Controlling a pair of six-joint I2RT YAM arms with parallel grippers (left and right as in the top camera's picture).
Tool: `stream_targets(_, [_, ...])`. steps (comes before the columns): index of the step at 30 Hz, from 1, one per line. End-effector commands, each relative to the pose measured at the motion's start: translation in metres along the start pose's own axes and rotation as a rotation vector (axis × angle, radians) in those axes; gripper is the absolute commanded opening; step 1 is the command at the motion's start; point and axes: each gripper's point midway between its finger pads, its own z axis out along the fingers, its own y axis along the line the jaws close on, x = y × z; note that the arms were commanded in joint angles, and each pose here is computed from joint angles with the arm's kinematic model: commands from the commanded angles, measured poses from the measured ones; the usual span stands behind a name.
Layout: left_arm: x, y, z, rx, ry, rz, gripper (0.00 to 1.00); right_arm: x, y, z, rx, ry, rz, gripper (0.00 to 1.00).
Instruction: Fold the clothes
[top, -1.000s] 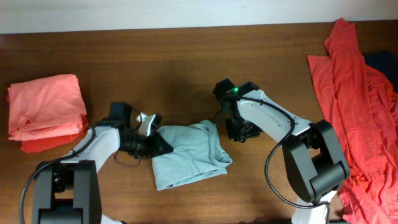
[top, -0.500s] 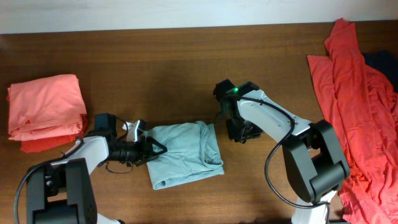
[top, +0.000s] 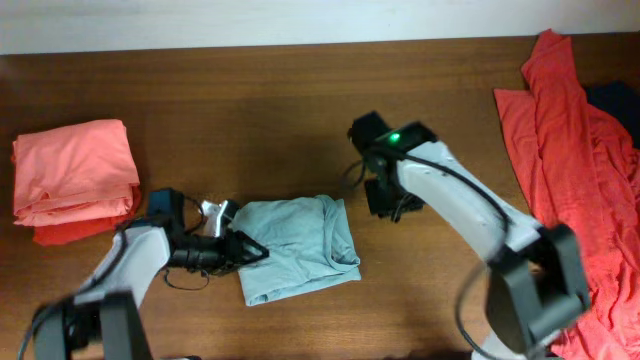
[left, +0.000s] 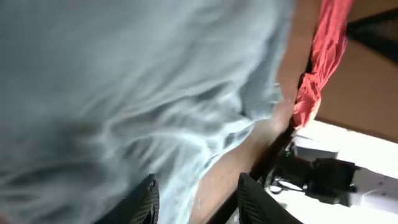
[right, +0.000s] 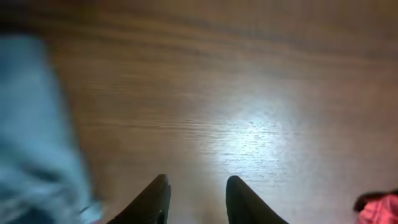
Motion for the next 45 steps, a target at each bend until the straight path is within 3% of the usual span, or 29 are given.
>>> stream_targets(1, [-0.029, -0.025, -0.027, -0.045, -0.130, 0.220, 0.41, 0.001, 0.022, -0.050, -0.206, -0.083, -0.062, 0.35])
stream_targets(5, [-0.073, -0.028, -0.053, -0.239, -0.261, 0.313, 0.45, 0.020, 0.040, -0.056, -0.324, -0.015, -0.090, 0.35])
stream_targets(8, [-0.100, -0.033, -0.059, -0.298, -0.301, 0.332, 0.45, 0.032, 0.052, -0.052, -0.364, 0.028, -0.109, 0.34])
stream_targets(11, [-0.119, -0.034, -0.046, -0.310, -0.270, 0.353, 0.45, 0.042, 0.066, -0.045, -0.374, 0.054, -0.151, 0.35])
stream_targets(18, [-0.131, 0.013, 0.007, -0.352, -0.113, 0.271, 0.45, 0.080, 0.105, -0.021, -0.391, 0.114, -0.248, 0.35])
stream_targets(23, [-0.110, 0.051, 0.036, -0.357, 0.015, 0.164, 0.45, 0.108, 0.127, 0.015, -0.444, 0.152, -0.281, 0.35])
stream_targets(28, [-0.075, 0.062, 0.040, -0.361, 0.149, 0.049, 0.44, 0.109, 0.126, 0.050, -0.442, 0.101, -0.282, 0.35])
stream_targets(30, [-0.057, 0.061, 0.037, -0.363, 0.211, -0.003, 0.44, 0.107, 0.123, 0.061, -0.420, 0.070, -0.282, 0.35])
stream_targets(36, [-0.017, 0.070, 0.021, -0.463, 0.358, -0.103, 0.30, 0.097, 0.109, 0.078, -0.383, 0.078, -0.233, 0.35])
stream_targets(45, [-0.002, 0.071, 0.021, -0.464, 0.400, -0.131, 0.28, 0.055, 0.059, 0.098, -0.300, 0.003, -0.180, 0.35])
